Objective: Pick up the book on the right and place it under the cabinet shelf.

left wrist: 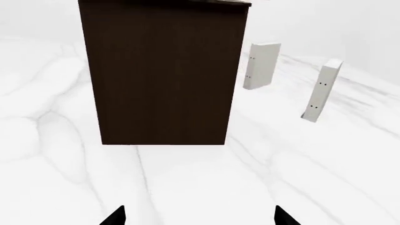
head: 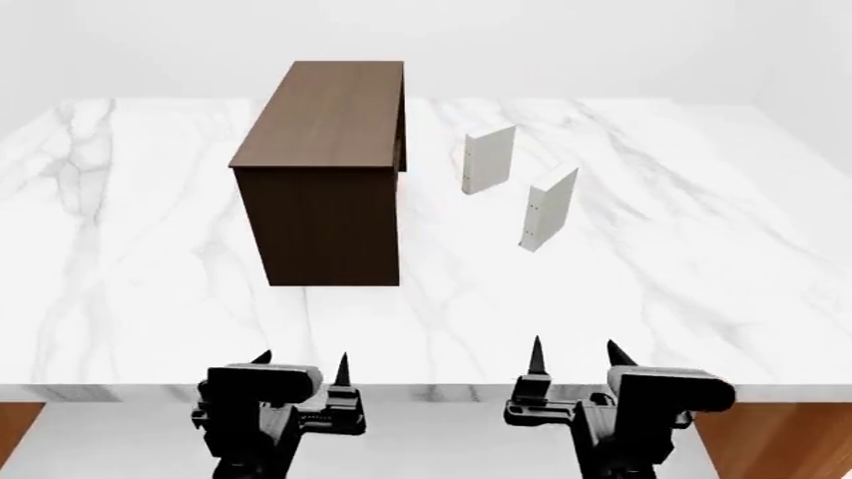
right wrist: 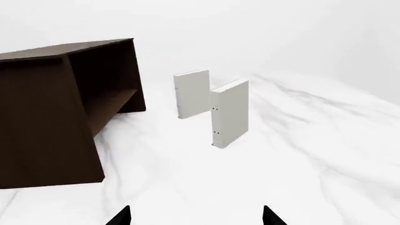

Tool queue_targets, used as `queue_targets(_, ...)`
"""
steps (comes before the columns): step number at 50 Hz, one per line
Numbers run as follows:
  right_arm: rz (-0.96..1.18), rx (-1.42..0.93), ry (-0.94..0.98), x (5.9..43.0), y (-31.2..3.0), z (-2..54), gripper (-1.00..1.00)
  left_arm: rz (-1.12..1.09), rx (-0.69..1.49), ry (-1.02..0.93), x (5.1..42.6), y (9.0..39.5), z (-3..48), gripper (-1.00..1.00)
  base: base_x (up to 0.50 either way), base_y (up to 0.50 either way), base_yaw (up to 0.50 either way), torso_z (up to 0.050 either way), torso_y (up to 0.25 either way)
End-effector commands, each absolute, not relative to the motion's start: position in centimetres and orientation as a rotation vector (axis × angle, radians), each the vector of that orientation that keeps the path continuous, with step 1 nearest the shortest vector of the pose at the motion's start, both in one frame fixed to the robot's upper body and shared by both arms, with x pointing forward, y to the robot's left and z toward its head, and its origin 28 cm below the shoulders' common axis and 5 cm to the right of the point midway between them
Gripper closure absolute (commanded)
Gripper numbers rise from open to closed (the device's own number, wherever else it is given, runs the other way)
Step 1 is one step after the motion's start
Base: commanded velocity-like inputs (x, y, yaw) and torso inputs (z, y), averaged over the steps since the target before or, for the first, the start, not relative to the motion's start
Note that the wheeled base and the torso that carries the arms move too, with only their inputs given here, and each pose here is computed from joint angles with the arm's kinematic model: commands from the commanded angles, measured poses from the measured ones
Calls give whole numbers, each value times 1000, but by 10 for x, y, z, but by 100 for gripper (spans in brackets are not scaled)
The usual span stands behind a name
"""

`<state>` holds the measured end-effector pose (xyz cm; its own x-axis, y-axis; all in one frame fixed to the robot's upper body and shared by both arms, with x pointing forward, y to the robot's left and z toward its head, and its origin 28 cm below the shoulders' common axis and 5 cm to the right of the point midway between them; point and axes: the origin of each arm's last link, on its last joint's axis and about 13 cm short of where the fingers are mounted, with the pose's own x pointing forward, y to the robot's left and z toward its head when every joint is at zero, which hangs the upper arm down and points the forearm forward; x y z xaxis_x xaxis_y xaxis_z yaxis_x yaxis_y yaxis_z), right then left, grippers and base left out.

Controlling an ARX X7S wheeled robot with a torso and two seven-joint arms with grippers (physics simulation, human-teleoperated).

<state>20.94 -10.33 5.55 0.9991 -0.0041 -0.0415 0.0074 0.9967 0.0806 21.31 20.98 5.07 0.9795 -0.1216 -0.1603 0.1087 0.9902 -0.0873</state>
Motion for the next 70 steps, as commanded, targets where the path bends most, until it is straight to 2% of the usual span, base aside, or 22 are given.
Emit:
queue_targets(1, 50, 70, 45, 203, -107, 111, -100, -205, -71, 200, 209, 214, 97, -100, 0, 0, 0, 0, 0)
queue_targets(8, 101, 54, 39, 199, -113, 153, -100, -275, -72, 212, 216, 218, 140, -100, 0, 0, 0, 0, 0)
queue_targets(17, 183, 38, 41, 215, -117, 199, -100, -333, -4, 152, 230, 226, 191, -100, 0, 0, 0, 0, 0)
queue_targets(38, 252, -41, 58, 243, -140, 268, -100, -339, -2, 165, 277, 244, 276, -100, 8, 0, 0, 0, 0)
queue_targets(70, 241, -73, 47, 260, -157, 310, -100, -319, 57, 99, 297, 253, 330, -100, 166, -5, 0, 0, 0)
